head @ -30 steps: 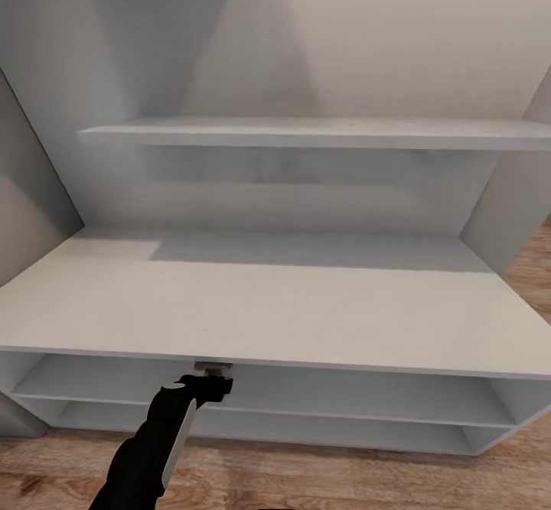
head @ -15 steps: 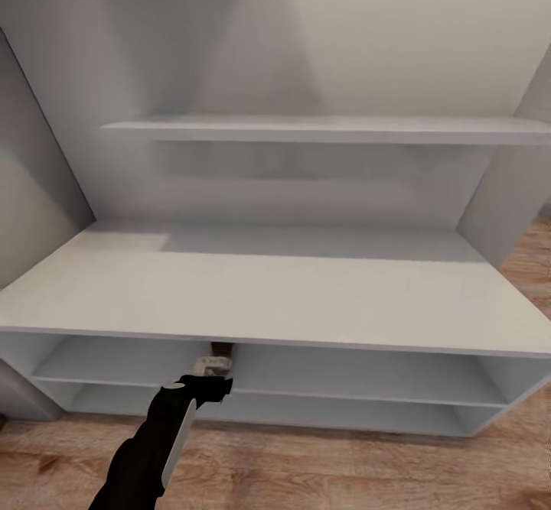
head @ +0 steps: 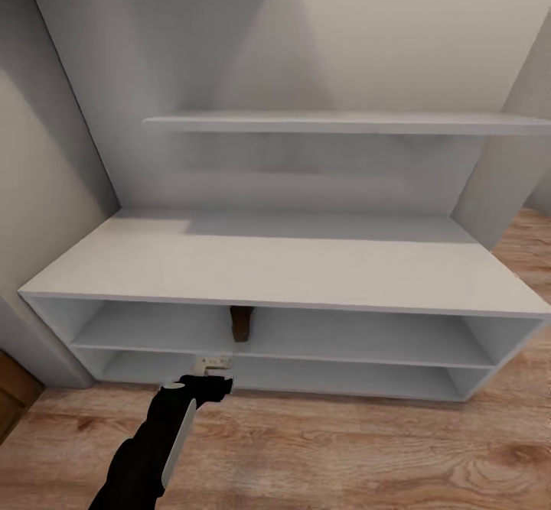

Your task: Pick up the two gym shoes and the two sandals from the corridor floor and place them onto the hallstand (shoe rack) in the corridor, making sure they are on the rack and not on the floor. Arrange them so the two gym shoes are next to each other and the two sandals are next to each other.

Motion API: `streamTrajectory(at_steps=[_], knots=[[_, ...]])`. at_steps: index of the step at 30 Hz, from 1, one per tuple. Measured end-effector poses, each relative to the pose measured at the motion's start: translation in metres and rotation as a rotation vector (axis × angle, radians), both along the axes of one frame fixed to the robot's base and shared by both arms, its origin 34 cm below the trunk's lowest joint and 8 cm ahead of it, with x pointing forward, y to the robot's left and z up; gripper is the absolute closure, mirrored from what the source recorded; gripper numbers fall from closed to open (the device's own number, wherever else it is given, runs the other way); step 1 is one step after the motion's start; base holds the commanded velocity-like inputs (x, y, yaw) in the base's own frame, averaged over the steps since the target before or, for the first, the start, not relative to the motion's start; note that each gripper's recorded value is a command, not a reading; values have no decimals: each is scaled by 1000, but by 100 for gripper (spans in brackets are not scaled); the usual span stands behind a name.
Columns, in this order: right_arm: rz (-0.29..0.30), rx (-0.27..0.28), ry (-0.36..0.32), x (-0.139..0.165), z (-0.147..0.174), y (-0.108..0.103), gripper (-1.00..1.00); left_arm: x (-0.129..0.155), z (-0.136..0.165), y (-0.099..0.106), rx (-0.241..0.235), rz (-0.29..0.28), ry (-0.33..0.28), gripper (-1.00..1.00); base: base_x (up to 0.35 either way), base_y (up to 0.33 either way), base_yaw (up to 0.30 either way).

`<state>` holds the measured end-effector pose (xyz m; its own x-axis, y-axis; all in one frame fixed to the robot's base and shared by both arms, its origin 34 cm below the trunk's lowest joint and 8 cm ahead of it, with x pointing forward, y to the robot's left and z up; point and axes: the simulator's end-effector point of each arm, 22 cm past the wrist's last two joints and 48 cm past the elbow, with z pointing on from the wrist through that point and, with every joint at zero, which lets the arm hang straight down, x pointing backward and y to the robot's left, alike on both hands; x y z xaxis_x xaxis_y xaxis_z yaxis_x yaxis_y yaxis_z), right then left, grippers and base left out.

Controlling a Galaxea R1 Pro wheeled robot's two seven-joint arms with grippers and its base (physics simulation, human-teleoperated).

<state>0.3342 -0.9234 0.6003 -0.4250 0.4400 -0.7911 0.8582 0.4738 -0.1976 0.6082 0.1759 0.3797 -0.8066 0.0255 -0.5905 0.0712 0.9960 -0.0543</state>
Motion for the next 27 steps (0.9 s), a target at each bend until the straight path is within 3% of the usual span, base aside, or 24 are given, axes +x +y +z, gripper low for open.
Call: streamTrajectory(at_steps=[20, 25, 27], knots=[[2, -7, -15, 1, 2, -1, 100, 6, 4, 3, 1, 7, -30, -100, -281, 209, 0], [-4, 3, -17, 0, 1, 0, 100, 27, 42, 6, -3, 17, -128, -100, -279, 215, 0], [-4, 3, -17, 0, 1, 0, 100, 28, 45, 6, -4, 17, -135, -100, -278, 217, 0]])
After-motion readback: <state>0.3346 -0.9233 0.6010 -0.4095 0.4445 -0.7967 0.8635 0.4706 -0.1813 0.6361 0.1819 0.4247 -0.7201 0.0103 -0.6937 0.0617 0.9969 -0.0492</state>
